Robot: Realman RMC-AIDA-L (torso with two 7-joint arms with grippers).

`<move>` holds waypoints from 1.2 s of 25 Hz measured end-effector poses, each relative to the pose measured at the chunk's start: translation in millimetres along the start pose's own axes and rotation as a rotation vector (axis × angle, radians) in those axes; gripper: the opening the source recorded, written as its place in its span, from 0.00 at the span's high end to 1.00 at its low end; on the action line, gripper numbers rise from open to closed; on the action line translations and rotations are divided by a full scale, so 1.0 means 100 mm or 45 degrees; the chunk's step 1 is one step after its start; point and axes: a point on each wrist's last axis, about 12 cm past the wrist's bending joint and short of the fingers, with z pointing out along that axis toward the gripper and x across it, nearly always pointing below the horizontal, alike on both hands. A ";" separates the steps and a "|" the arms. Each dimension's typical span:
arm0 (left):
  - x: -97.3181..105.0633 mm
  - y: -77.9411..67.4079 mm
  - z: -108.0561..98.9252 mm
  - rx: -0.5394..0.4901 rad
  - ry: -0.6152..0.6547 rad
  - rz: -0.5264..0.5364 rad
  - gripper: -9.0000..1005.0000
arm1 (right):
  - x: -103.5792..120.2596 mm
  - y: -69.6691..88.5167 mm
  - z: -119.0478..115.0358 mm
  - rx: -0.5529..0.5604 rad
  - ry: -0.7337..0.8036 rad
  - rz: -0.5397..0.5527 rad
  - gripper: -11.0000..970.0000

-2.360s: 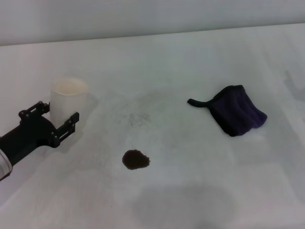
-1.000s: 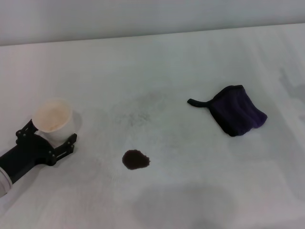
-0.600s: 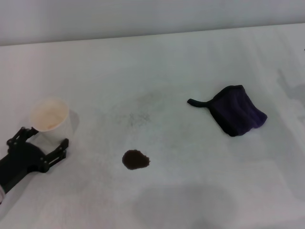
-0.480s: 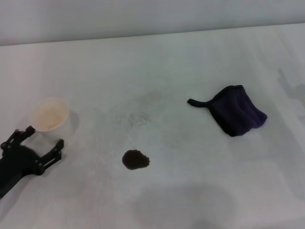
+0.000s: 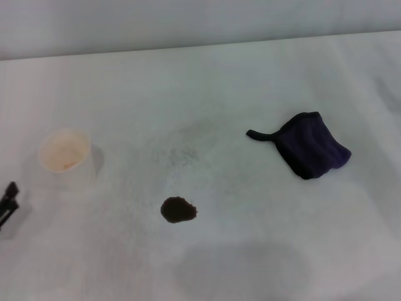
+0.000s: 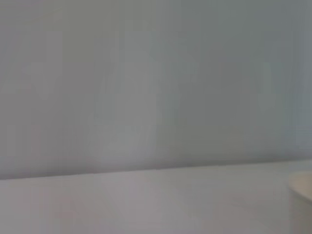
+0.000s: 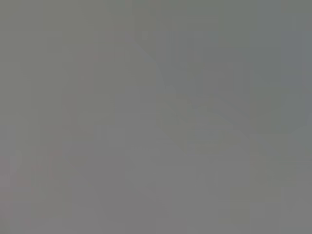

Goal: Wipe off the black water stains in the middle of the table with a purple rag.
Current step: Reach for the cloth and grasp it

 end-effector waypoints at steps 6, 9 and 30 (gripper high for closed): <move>-0.01 0.08 -0.06 -0.096 -0.031 0.000 0.12 | -0.23 -0.07 0.33 -0.072 0.335 0.185 0.11; -0.01 0.09 -0.06 -0.098 -0.033 0.004 0.12 | -0.34 -0.05 0.52 -0.136 0.545 0.180 0.13; -0.21 0.28 0.03 -0.195 -0.147 0.070 0.12 | -0.56 1.16 0.92 -0.094 1.495 -0.528 0.15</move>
